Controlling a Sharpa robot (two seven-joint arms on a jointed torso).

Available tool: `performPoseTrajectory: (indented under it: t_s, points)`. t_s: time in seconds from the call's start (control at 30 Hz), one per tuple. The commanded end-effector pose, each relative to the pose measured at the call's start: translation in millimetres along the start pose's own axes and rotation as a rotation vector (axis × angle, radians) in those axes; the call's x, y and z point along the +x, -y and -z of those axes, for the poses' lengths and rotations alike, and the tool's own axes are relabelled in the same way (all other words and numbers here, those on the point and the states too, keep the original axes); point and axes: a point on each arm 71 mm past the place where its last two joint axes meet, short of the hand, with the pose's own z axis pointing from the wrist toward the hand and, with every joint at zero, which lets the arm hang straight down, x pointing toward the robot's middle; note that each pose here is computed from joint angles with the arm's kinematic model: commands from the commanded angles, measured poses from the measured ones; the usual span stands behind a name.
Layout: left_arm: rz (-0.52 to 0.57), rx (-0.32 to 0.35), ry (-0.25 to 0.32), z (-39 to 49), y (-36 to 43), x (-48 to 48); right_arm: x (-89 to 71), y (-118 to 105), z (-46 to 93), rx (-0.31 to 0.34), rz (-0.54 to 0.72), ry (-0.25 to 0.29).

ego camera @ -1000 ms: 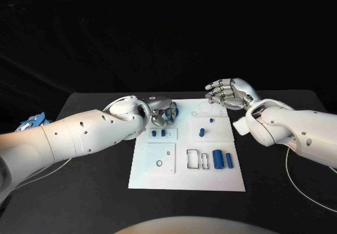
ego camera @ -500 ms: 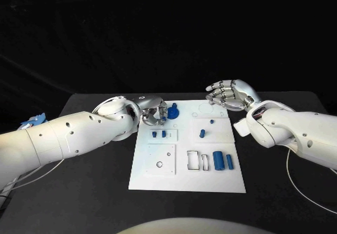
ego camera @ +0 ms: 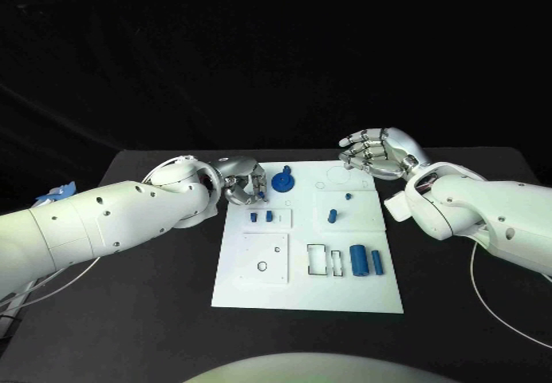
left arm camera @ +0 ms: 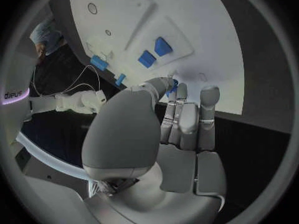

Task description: Assemble the parts on the task board

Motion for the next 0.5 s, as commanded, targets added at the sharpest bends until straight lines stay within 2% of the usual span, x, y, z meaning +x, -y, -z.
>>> performPoseTrajectory:
  t_s: [0.03, 0.5]
  points:
    - [0.031, 0.012, -0.035, 0.4, 2.0, 2.8, 0.7, -0.6, 0.0, -0.008, -0.004, -0.009]
    - [0.048, 0.013, -0.036, -1.1, 2.4, 5.0, 1.1, -0.6, 0.0, -0.009, -0.004, -0.010]
